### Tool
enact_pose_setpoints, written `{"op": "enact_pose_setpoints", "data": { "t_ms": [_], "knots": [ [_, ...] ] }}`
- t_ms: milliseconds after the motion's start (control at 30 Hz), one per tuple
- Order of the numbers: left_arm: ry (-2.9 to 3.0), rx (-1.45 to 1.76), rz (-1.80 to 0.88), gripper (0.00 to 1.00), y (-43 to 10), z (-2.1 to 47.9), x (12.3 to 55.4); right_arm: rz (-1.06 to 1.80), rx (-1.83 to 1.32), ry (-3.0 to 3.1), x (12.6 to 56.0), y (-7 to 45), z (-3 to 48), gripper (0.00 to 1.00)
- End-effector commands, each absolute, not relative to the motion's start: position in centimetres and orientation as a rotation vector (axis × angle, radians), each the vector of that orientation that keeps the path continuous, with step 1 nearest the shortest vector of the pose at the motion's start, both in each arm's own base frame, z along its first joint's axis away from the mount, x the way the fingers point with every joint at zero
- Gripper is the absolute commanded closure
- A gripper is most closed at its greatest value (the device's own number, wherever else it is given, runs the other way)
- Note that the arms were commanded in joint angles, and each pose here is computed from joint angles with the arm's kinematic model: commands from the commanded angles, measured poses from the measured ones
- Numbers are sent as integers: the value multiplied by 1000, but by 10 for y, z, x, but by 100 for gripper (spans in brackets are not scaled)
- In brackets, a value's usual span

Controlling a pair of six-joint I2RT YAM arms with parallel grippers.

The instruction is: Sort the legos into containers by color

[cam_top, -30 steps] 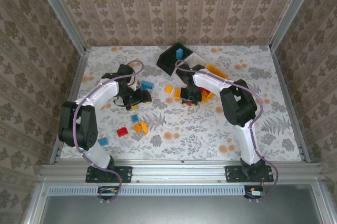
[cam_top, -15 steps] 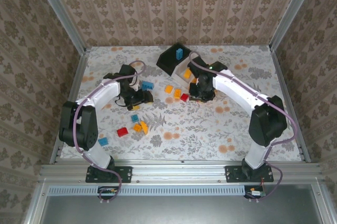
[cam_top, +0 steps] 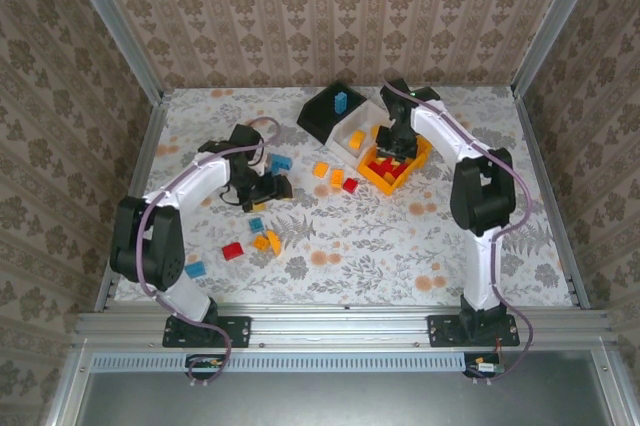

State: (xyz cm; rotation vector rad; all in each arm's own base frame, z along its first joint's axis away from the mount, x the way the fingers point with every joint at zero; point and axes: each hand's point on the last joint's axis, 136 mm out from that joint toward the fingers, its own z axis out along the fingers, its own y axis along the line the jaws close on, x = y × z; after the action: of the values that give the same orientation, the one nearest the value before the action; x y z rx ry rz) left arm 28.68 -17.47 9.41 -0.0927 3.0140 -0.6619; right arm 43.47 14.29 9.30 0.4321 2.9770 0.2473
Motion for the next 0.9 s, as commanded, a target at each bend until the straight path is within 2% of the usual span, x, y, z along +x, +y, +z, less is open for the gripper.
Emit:
{"op": "enact_pose_setpoints", "data": {
  "t_ms": [0, 100, 233, 333, 600, 867],
  "knots": [
    [3023, -162, -629, 27, -160, 98, 275, 210, 388, 2992, 446, 140, 87, 76],
    [3025, -201, -616, 27, -150, 99, 270, 171, 419, 3007, 452, 133, 79, 74],
    [3039, -235, -568, 27, -135, 100, 263, 159, 439, 3000, 451, 124, 84, 50],
    [3061, -241, -513, 27, -126, 99, 255, 160, 444, 2961, 449, 118, 103, 42],
    [3118, -377, -392, 27, -100, 98, 222, 322, 355, 2849, 415, 141, 163, 39],
    [3103, -485, -476, 27, -96, 84, 207, 450, 228, 2937, 362, 190, 149, 39]
  ]
}}
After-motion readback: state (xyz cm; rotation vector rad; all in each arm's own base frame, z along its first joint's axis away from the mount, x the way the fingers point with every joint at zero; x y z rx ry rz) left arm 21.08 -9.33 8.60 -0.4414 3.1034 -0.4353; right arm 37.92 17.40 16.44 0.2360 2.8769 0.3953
